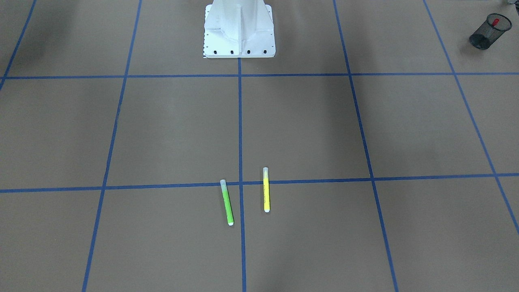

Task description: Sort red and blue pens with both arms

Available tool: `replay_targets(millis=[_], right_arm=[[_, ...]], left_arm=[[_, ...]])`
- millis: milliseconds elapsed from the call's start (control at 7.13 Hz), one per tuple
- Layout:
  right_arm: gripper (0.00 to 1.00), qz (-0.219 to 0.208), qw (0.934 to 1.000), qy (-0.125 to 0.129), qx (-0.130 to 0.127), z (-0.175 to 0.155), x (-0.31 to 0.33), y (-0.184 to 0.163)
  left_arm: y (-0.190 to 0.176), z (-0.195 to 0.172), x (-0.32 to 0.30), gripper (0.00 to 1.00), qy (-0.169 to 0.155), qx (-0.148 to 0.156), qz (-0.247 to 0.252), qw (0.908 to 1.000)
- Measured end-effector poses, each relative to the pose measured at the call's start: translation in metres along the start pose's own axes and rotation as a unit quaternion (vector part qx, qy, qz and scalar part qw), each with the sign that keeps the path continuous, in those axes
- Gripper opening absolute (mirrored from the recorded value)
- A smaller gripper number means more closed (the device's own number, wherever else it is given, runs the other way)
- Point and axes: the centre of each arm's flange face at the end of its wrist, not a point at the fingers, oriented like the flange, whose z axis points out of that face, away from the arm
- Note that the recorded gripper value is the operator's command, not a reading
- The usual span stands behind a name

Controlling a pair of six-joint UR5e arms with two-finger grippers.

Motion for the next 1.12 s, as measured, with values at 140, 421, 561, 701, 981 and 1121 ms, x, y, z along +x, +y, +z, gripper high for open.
replay_targets(millis=[140,421,561,701,981,1121], right_arm=[[0.63,0.0,1.0,0.0,0.0,0.0,0.0,0.0],[0.86,0.0,1.0,-0.001,0.0,0.0,0.0,0.0],[1.0,-0.001,1.0,-0.001,0.001,0.0,0.0,0.0],[1.0,-0.006,1.0,0.0,0.002,-0.001,0.0,-0.001],[1.0,-0.032,0.9994,0.011,0.013,-0.012,0.003,-0.012],[1.0,-0.041,0.9987,0.021,0.024,-0.027,0.006,-0.024]], left_arm=[[0.0,0.0,0.0,1.0,0.0,0.0,0.0,1.0],[0.001,0.001,-0.001,1.0,-0.001,-0.001,-0.001,1.0],[0.001,0.001,-0.001,1.0,-0.001,-0.001,-0.001,1.0],[0.001,0.001,-0.001,1.0,0.0,-0.001,-0.001,1.0],[0.001,0.001,-0.001,1.0,0.0,-0.001,-0.001,1.0],[0.001,0.001,-0.001,1.0,0.0,-0.002,-0.002,1.0]])
